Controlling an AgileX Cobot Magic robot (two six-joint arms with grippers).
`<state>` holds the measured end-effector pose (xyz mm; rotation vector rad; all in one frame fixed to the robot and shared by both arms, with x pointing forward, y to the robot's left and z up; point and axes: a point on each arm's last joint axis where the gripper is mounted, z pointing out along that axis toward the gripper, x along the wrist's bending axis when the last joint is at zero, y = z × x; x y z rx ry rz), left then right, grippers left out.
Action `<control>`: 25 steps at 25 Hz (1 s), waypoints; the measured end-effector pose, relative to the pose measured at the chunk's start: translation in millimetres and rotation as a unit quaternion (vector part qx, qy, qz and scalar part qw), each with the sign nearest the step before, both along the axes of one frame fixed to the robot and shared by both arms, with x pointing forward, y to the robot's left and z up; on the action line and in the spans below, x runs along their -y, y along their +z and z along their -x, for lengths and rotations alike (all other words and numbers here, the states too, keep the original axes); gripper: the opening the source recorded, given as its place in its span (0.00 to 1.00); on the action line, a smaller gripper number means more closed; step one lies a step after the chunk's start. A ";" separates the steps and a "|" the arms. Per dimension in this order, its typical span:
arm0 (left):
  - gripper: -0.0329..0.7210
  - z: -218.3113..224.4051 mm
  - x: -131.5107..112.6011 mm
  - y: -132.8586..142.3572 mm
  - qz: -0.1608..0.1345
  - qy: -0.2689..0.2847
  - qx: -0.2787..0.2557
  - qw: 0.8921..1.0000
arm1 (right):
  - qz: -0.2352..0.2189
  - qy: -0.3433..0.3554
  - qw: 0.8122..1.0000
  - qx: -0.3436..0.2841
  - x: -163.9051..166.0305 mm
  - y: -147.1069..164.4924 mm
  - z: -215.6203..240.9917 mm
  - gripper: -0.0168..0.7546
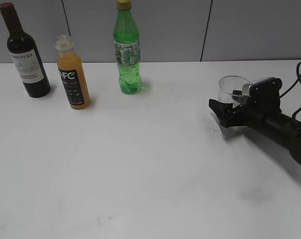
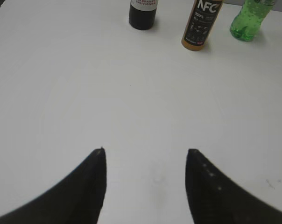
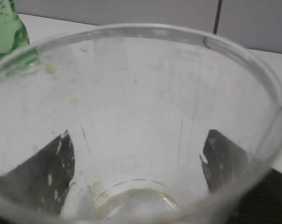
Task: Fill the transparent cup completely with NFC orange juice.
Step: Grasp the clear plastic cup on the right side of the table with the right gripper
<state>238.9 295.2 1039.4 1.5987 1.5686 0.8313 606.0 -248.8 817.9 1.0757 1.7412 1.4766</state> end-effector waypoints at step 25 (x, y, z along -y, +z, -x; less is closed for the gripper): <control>0.60 0.0 0.0 0.0 0.000 0.000 0.000 1.000 | 0.004 0.025 1.000 0.001 -3.6 0.1 1.4 0.75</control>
